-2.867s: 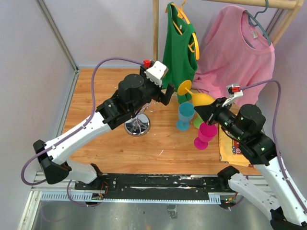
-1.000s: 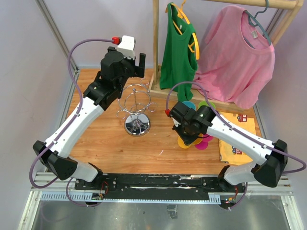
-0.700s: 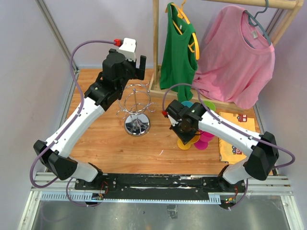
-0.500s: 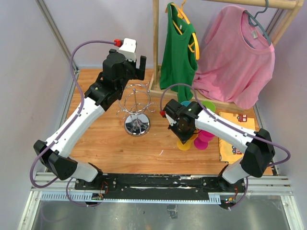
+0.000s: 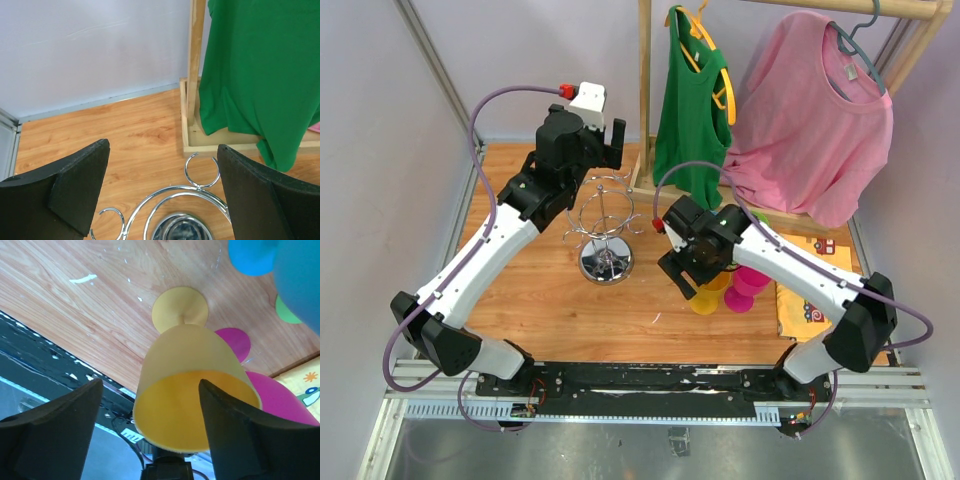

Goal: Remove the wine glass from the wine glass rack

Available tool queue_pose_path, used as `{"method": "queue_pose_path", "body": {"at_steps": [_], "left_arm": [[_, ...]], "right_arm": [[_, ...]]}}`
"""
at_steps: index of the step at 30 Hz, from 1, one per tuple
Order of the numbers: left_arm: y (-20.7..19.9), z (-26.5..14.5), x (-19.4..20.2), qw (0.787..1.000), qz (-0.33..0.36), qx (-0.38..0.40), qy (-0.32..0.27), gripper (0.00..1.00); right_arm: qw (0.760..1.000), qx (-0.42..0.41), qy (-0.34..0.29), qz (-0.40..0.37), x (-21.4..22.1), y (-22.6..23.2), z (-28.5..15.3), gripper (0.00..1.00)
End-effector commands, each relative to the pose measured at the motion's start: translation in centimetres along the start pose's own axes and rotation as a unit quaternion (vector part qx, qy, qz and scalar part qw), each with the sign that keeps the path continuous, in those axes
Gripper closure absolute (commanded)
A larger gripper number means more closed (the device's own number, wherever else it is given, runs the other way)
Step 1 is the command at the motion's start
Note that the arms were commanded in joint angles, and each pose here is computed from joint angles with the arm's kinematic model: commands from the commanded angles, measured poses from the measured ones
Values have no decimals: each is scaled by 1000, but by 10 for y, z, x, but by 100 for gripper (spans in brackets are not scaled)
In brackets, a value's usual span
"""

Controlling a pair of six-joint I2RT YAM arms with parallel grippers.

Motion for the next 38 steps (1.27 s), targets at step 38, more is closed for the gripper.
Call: {"method": "queue_pose_path", "body": {"at_steps": [38], "left_arm": [[-12,-9,40,997,-27,37,59,5]], "right_arm": [[965,-5,-251,72,44,-27,-86,2]]}}
Point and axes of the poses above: each gripper's point midway between its finger pads, its own z axis out along the fingers, its own y axis along the line the jaws close on, x = y × z, the point moved 9 cm from there along -z, back along the fingers, and after that the axes turned 9 degrees about z, right-handed, at the moved point
